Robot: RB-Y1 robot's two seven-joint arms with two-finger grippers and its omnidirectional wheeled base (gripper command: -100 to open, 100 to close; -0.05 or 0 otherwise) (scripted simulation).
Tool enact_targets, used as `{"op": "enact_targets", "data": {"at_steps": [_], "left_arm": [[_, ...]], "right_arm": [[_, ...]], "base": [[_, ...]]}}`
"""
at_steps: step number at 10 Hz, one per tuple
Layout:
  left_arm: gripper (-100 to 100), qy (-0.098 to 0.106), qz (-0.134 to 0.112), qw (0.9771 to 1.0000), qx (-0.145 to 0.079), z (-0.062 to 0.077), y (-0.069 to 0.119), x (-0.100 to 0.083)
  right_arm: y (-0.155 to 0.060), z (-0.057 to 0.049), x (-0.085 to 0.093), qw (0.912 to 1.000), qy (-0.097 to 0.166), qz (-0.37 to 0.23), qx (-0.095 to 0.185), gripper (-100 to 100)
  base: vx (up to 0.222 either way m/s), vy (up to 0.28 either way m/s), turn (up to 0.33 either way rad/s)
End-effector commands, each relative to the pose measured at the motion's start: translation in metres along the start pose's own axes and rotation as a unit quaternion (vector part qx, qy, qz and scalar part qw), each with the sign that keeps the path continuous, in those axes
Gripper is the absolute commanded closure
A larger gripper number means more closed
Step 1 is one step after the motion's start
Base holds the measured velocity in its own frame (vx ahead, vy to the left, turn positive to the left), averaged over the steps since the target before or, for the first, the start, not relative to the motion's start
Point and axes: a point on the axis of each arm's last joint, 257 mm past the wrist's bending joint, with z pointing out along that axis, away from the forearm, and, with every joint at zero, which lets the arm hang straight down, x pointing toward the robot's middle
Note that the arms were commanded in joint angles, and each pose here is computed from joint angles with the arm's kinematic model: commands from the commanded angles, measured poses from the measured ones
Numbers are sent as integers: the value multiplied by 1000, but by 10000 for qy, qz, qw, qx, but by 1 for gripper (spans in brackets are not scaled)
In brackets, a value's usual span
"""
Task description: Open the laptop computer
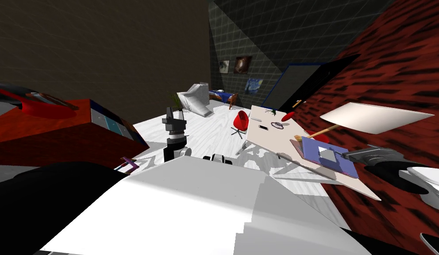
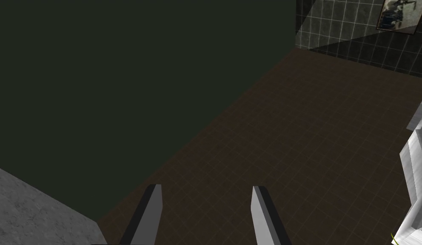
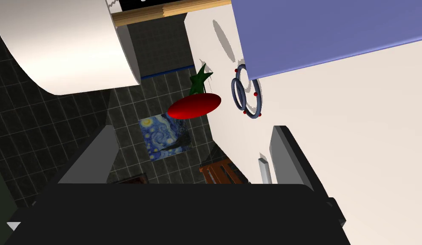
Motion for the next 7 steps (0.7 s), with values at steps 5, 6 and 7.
{"op": "enact_targets", "data": {"at_steps": [5, 6, 7], "left_arm": [[0, 0, 1, 10000, -1, 0, 0, 0], [0, 0, 1, 10000, -1, 0, 0, 0], [0, 0, 2, 10000, -1, 0, 0, 0]], "right_arm": [[-5, -13, -24, 9962, -434, -450, -600, -100], [-1, -13, -26, 9957, -471, -451, -662, -100], [-1, -17, -30, 9939, -544, -540, -797, -100]], "base": [[-137, -103, 152], [-132, -90, 82], [-102, -72, 113]]}}
